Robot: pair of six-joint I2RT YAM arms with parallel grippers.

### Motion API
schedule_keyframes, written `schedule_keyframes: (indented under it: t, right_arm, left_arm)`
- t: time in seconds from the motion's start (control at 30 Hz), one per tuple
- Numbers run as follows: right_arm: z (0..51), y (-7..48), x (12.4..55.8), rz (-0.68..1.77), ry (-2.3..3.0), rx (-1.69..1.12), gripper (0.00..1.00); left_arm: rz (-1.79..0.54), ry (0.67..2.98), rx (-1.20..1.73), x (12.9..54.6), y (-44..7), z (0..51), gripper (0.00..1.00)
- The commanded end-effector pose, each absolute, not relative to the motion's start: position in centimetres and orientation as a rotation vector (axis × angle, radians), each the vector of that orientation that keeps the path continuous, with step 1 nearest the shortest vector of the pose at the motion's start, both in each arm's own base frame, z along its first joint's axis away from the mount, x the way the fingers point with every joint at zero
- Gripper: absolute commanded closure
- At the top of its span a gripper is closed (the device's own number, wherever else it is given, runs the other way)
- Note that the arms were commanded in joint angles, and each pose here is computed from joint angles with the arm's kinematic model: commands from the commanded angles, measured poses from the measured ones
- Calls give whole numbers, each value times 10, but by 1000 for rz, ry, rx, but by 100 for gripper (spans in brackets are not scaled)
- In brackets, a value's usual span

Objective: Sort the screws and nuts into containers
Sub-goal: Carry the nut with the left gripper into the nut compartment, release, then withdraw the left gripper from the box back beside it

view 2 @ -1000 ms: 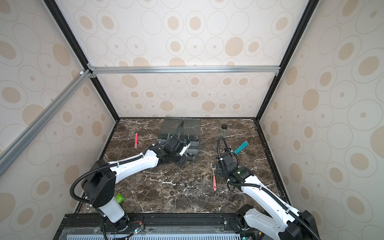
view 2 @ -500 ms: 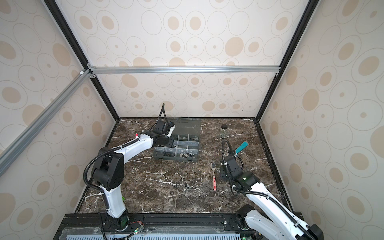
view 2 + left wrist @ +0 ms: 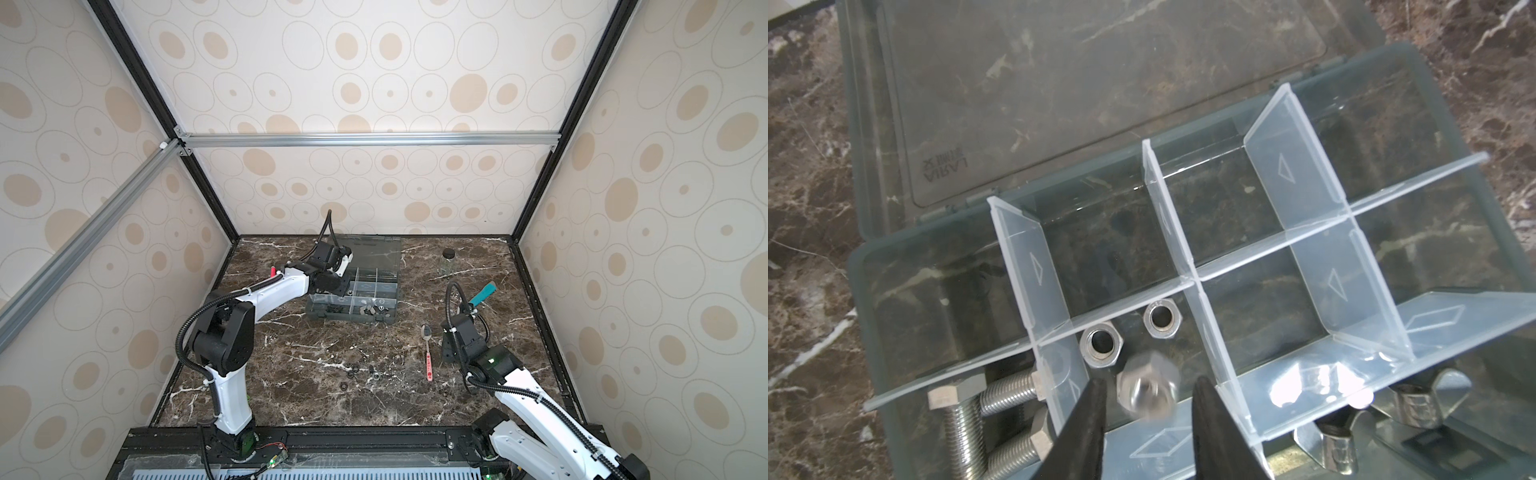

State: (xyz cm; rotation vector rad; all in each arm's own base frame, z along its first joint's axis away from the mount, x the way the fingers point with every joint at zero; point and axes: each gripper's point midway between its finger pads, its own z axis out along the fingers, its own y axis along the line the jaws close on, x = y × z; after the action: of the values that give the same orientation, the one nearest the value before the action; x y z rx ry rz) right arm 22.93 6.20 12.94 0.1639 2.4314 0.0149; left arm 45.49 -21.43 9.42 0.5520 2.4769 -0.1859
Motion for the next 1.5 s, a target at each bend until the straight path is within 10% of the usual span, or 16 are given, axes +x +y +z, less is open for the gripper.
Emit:
schedule_keyframes:
  t: [0.0, 1.47]
  right_arm:
    - [125, 58, 226, 4, 2447, 193, 48]
    - [109, 78, 229, 100, 2487, 115, 48]
  left_arm:
    - [-199, 2432, 560, 463, -217, 109, 61]
    - [-578, 1967, 396, 389, -209, 255, 54]
